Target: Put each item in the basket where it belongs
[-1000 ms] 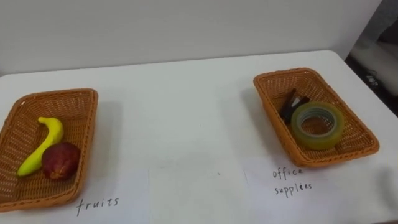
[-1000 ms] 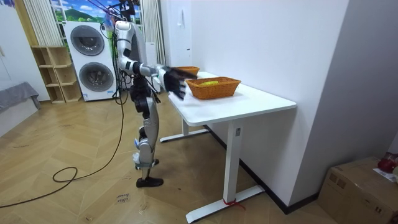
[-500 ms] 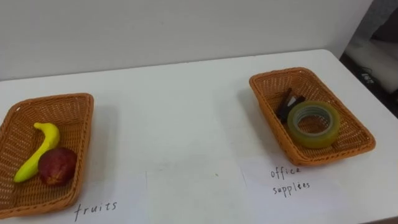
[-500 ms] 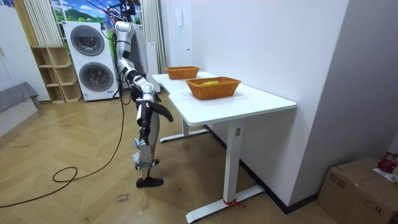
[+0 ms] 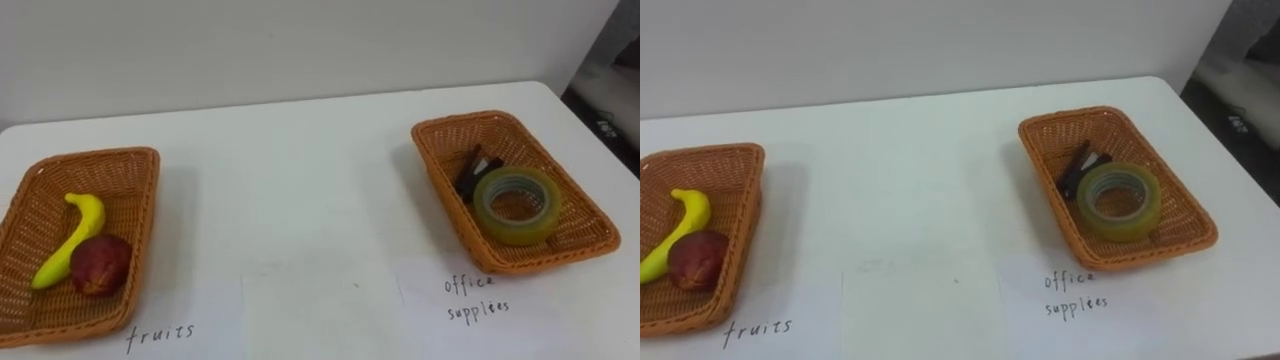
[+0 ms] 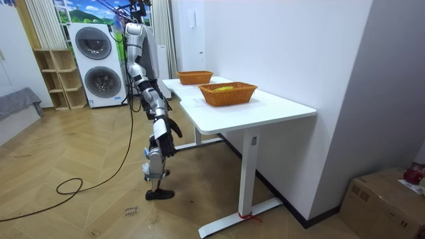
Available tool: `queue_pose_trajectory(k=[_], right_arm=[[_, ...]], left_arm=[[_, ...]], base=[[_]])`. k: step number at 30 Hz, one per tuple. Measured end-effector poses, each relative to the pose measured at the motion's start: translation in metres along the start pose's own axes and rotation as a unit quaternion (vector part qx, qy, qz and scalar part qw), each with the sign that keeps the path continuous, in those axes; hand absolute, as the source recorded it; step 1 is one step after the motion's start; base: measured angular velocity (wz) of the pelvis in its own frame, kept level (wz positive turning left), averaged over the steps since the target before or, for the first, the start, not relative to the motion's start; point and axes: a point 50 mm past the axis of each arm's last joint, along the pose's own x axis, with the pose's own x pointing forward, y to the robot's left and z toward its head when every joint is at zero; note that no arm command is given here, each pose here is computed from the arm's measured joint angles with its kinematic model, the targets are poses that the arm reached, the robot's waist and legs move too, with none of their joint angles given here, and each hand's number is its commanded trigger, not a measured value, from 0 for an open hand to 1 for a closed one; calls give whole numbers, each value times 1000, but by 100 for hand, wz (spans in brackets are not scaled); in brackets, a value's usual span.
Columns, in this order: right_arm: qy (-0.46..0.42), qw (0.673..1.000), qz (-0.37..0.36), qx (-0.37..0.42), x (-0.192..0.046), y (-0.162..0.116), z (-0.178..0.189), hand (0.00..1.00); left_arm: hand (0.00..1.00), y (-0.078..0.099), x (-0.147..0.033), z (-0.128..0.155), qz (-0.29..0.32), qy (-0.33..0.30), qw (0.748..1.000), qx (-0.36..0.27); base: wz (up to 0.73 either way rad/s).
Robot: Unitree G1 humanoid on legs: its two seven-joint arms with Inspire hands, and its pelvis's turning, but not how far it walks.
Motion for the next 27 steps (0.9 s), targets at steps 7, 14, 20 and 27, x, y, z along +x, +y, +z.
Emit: queue_pose_trajectory(k=[7, 14, 20, 27], right_arm=[[-6, 980, 128, -152, -9, 17, -22, 0], [-8, 938, 239, -249, -21, 37, -34, 0], [-4, 921, 272, -278, -22, 45, -35, 0], [5, 915, 290, -281, -22, 47, -35, 0]], left_arm=[[0, -7, -2, -1, -11, 4, 1000, 3], [0, -14, -4, 2, -23, 0, 1000, 16], [0, -16, -2, 7, -29, -5, 999, 26], [0, -17, -2, 9, -32, -5, 999, 25]], base=[[3], [6], [6], [2]])
